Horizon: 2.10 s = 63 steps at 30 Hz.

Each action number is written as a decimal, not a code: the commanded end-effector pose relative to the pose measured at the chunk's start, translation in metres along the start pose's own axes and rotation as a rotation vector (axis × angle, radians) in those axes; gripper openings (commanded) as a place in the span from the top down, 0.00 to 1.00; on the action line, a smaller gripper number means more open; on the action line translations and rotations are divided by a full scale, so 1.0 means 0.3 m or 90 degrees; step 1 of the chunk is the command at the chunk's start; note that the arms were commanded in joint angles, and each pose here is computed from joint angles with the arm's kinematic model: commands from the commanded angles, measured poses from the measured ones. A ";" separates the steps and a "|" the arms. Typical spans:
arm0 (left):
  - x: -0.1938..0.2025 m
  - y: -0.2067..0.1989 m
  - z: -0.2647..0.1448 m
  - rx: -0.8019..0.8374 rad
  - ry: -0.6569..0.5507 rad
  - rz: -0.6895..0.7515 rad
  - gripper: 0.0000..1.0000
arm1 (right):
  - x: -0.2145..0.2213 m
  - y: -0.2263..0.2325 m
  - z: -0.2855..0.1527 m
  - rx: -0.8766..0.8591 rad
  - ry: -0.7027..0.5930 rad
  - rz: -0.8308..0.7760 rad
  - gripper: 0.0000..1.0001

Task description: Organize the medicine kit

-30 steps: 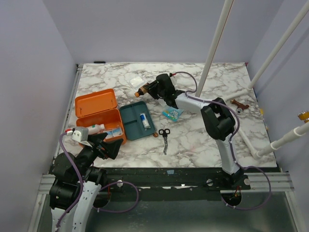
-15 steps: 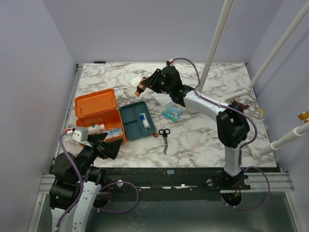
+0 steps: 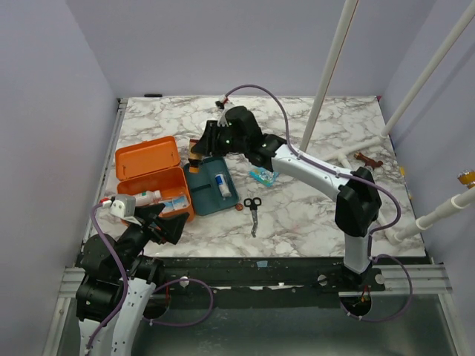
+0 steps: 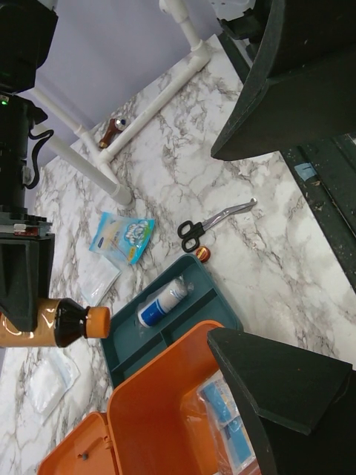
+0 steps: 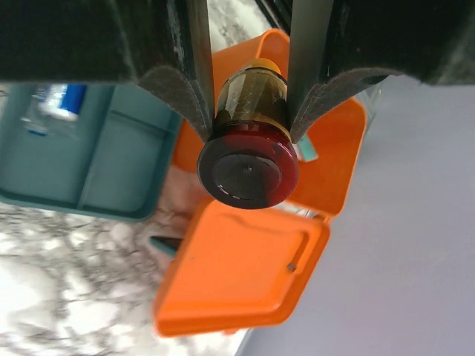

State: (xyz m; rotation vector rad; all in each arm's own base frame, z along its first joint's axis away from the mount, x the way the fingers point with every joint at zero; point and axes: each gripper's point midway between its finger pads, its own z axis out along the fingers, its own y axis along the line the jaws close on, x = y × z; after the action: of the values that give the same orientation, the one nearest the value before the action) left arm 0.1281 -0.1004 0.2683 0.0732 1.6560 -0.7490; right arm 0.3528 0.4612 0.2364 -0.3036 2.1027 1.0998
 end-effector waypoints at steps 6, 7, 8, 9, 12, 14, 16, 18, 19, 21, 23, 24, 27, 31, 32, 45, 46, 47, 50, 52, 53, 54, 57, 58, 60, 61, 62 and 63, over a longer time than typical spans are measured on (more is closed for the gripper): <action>-0.022 -0.024 -0.030 0.021 -0.033 0.016 0.01 | 0.194 0.210 0.048 -0.084 0.108 -0.098 0.90; -0.021 -0.025 -0.030 0.021 -0.033 0.016 0.02 | 0.217 0.220 0.060 -0.081 0.115 -0.104 0.89; -0.021 -0.026 -0.030 0.023 -0.032 0.017 0.01 | 0.242 0.223 0.077 -0.077 0.124 -0.104 0.89; -0.022 -0.028 -0.032 0.025 -0.034 0.018 0.02 | 0.255 0.222 0.090 -0.072 0.129 -0.101 0.89; -0.021 -0.027 -0.031 0.025 -0.034 0.018 0.02 | 0.304 0.200 0.128 -0.037 0.152 -0.105 0.89; -0.022 -0.027 -0.033 0.025 -0.036 0.018 0.02 | 0.329 0.191 0.143 -0.017 0.164 -0.115 0.89; -0.022 -0.026 -0.033 0.023 -0.037 0.018 0.02 | 0.360 0.183 0.157 -0.004 0.181 -0.118 0.89; -0.023 -0.026 -0.035 0.024 -0.040 0.018 0.01 | 0.386 0.171 0.167 0.012 0.194 -0.121 0.89; -0.024 -0.027 -0.036 0.024 -0.041 0.018 0.01 | 0.397 0.160 0.172 0.025 0.200 -0.123 0.89; -0.026 -0.026 -0.038 0.023 -0.044 0.019 0.01 | 0.411 0.136 0.179 0.052 0.206 -0.127 0.88; -0.028 -0.028 -0.041 0.024 -0.047 0.020 0.02 | 0.420 0.116 0.183 0.075 0.209 -0.132 0.84; -0.028 -0.027 -0.041 0.024 -0.048 0.020 0.02 | 0.426 0.109 0.186 0.083 0.211 -0.134 0.80; -0.029 -0.030 -0.042 0.026 -0.049 0.020 0.01 | 0.436 0.101 0.187 0.096 0.215 -0.135 0.71; -0.028 -0.031 -0.044 0.028 -0.050 0.021 0.02 | 0.439 0.103 0.189 0.099 0.215 -0.132 0.61; -0.029 -0.032 -0.044 0.028 -0.051 0.021 0.02 | 0.437 0.102 0.189 0.101 0.214 -0.131 0.59; -0.026 -0.031 -0.041 0.028 -0.046 0.021 0.01 | 0.385 0.138 0.171 0.097 0.190 -0.131 0.48; -0.026 -0.031 -0.041 0.028 -0.046 0.021 0.01 | 0.378 0.145 0.169 0.095 0.187 -0.133 0.48; -0.026 -0.030 -0.041 0.028 -0.046 0.021 0.01 | 0.373 0.148 0.167 0.094 0.186 -0.133 0.48; -0.026 -0.030 -0.040 0.028 -0.046 0.021 0.01 | 0.360 0.161 0.165 0.090 0.182 -0.134 0.48; -0.026 -0.031 -0.039 0.028 -0.045 0.021 0.02 | 0.357 0.167 0.165 0.086 0.181 -0.134 0.48; -0.025 -0.030 -0.039 0.028 -0.044 0.020 0.02 | 0.356 0.168 0.167 0.086 0.181 -0.134 0.48; -0.025 -0.030 -0.038 0.028 -0.043 0.020 0.01 | 0.356 0.168 0.167 0.087 0.182 -0.133 0.48; -0.025 -0.030 -0.038 0.028 -0.044 0.020 0.01 | 0.352 0.173 0.164 0.083 0.180 -0.133 0.48; -0.025 -0.030 -0.037 0.028 -0.043 0.020 0.01 | 0.351 0.174 0.162 0.083 0.179 -0.133 0.48; -0.025 -0.030 -0.038 0.028 -0.043 0.020 0.02 | 0.347 0.174 0.161 0.084 0.176 -0.134 0.48; -0.025 -0.030 -0.038 0.027 -0.043 0.020 0.02 | 0.346 0.176 0.160 0.083 0.175 -0.135 0.47; -0.025 -0.031 -0.039 0.029 -0.044 0.020 0.02 | 0.345 0.175 0.161 0.083 0.174 -0.133 0.47; -0.025 -0.031 -0.039 0.028 -0.045 0.021 0.02 | 0.346 0.177 0.164 0.080 0.174 -0.133 0.47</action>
State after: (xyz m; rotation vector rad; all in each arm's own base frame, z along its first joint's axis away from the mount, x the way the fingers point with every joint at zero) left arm 0.1280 -0.1005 0.2683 0.0741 1.6560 -0.7493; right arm 0.2766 0.5446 0.1739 -0.6295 2.3172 0.8533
